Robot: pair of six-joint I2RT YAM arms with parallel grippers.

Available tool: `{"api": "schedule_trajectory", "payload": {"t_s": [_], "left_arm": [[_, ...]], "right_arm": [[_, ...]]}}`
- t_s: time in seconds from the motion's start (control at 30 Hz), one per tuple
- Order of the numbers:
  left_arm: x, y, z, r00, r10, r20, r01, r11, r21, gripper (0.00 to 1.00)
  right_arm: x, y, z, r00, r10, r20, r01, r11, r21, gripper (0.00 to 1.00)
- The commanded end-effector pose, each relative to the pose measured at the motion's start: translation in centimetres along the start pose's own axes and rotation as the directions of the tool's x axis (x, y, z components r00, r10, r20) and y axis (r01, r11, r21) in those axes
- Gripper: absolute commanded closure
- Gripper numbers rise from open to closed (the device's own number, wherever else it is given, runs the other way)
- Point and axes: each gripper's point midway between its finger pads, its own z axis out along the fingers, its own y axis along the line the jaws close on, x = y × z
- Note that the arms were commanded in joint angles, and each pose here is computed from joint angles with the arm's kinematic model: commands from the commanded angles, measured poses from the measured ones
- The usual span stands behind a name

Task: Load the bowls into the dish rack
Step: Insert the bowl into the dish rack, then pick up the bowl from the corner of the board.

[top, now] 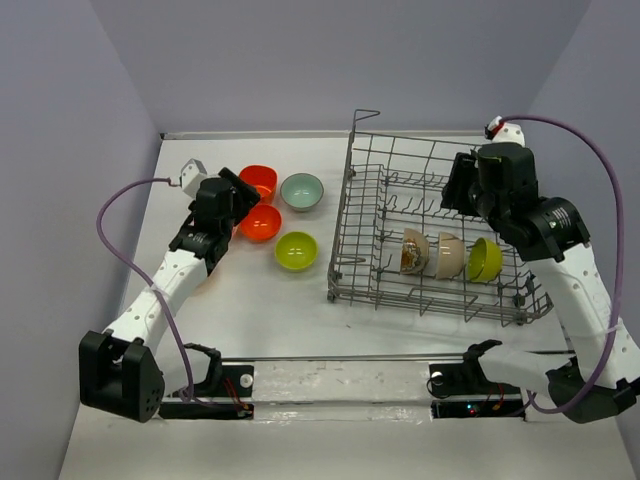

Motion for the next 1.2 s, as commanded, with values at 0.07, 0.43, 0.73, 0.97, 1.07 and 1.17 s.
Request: {"api": "schedule_trajectory", "payload": {"t_s": [0.07, 0.43, 0.73, 0.97, 1.07, 1.17], "left_arm": [[1.2, 5.6, 0.5, 0.997, -0.073, 0.013, 0.074, 0.975, -0.210, 0.17], [0.2, 12.1, 1.4, 0.986, -0.113, 0.118, 0.154, 0.886, -0.437, 0.18], [-0.3, 15.3, 2.7, 0.983, -0.125, 0.134, 0.177, 0.838, -0.517, 0.18], [0.2, 16.8, 3.7, 0.985, -0.123, 0.122, 0.171, 0.813, -0.557, 0.18], [0.9, 17.4, 4.2, 0.987, -0.124, 0.105, 0.162, 0.805, -0.571, 0.19], [1.6, 17.8, 4.7, 0.988, -0.128, 0.090, 0.156, 0.802, -0.577, 0.19]], "right_arm": [[2.3, 3.2, 0.5, 0.999, -0.015, -0.041, 0.007, 0.982, -0.191, 0.41], [4.6, 4.5, -0.7, 0.998, -0.032, -0.054, 0.012, 0.943, -0.333, 0.40], [5.2, 4.1, -1.6, 0.999, -0.021, -0.043, 0.004, 0.935, -0.354, 0.39], [5.5, 4.4, -1.9, 0.998, -0.023, -0.052, 0.002, 0.928, -0.374, 0.39], [5.5, 4.3, -1.9, 0.998, -0.023, -0.052, 0.002, 0.928, -0.374, 0.39], [5.7, 4.3, -1.9, 0.998, -0.023, -0.053, 0.002, 0.928, -0.373, 0.39]]}}
